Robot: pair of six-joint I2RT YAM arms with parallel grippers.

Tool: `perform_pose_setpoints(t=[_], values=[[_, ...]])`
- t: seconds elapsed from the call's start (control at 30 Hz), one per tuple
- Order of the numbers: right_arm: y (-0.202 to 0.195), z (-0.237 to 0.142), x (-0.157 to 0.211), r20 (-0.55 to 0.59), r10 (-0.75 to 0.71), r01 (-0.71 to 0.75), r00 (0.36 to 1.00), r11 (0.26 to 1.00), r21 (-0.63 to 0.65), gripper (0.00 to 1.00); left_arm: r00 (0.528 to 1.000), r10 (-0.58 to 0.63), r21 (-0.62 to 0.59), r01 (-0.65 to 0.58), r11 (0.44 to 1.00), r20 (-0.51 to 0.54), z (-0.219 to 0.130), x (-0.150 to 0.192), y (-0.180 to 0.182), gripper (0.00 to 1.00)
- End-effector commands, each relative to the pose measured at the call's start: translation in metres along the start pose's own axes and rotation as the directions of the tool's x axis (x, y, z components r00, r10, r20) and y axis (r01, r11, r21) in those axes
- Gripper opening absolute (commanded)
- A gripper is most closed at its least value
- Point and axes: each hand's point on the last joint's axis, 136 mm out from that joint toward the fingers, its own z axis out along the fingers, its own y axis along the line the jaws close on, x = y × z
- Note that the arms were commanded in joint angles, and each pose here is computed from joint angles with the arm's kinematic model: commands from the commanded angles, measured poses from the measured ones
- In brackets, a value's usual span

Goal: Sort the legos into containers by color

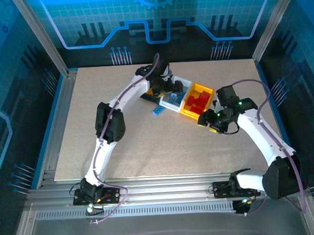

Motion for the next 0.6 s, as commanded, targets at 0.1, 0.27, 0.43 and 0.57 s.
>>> perform_pose_setpoints(t=[0.1, 0.27, 0.43, 0.57], values=[[0.011, 0.01, 0.001, -0.024, 0.001, -0.002, 1.0, 0.999, -0.052, 0.58, 0.971, 0.233, -0.201, -0.237, 0.95, -0.045, -0.032, 0.04, 0.048, 0.99], [0.018, 0.012, 0.0, -0.045, -0.022, 0.02, 0.999, 0.999, -0.045, 0.58, 0.926, 0.371, -0.203, -0.377, 0.904, -0.07, -0.014, 0.05, 0.061, 0.91], [0.02, 0.006, -0.001, -0.056, -0.036, 0.034, 0.998, 0.999, -0.027, 0.58, 0.89, 0.447, -0.221, -0.455, 0.862, -0.088, 0.009, 0.046, 0.074, 0.82], [0.02, -0.001, -0.002, -0.055, -0.051, 0.05, 0.997, 0.999, -0.007, 0.58, 0.886, 0.45, -0.232, -0.464, 0.855, -0.111, 0.025, 0.046, 0.083, 0.77]])
